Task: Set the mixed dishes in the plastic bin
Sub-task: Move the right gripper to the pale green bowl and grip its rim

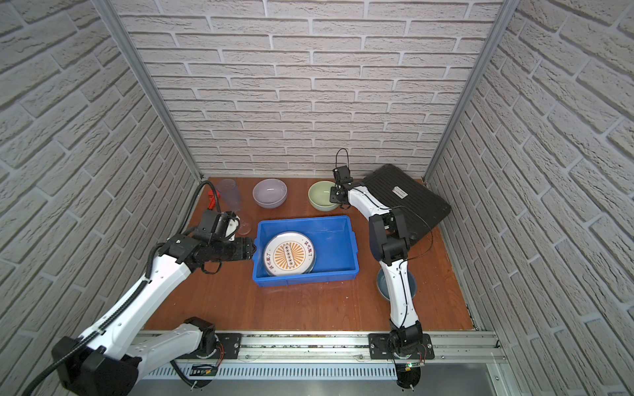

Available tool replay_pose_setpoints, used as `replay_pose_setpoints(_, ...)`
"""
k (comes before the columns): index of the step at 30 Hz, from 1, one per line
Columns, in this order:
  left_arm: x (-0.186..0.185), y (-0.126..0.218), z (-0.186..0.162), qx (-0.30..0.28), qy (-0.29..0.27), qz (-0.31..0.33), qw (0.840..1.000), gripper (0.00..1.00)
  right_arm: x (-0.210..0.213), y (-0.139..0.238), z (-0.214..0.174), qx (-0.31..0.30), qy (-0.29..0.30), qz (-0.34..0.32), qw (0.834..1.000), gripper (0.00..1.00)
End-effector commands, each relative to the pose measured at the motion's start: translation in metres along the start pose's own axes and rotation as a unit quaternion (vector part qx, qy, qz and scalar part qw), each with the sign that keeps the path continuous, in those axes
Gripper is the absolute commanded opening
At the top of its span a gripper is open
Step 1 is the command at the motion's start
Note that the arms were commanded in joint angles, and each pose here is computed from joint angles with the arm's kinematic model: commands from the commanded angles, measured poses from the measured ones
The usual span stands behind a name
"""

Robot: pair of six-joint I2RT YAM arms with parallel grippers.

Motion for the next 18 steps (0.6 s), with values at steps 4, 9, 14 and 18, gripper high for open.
replay_pose_setpoints(4, 0.0039, 0.0025, 0.0015, -0.012, -0.005, 0.008, 1.0, 0.85, 0.0004, -0.0091, 0.0068, -0.011, -0.02, -0.003, 1.0, 0.36)
replay_pose_setpoints(9, 0.0051, 0.0025, 0.0019, -0.011, -0.006, 0.01, 1.0, 0.85, -0.0008, -0.0115, 0.0068, -0.01, -0.024, -0.003, 1.0, 0.29)
replay_pose_setpoints(14, 0.006, 0.0009, 0.0021, -0.009, -0.006, 0.011, 1.0, 0.85, 0.0014, -0.0081, 0.0098, -0.012, -0.03, 0.005, 0.999, 0.16)
replay_pose_setpoints(18, 0.0061, 0.0001, 0.0027, -0.009, -0.006, 0.011, 1.0, 0.85, 0.0013, -0.002, 0.0145, -0.014, -0.039, 0.011, 0.999, 0.11)
Point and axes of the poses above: each gripper's point midway between its finger pads, its own y axis back along the fingers, its own x axis along the line the jaws close on, z = x × y, the point moved 3 cm from there along y, back along the fingers, and after that the axes turned 12 degrees about -y, right-handed, at the moved point
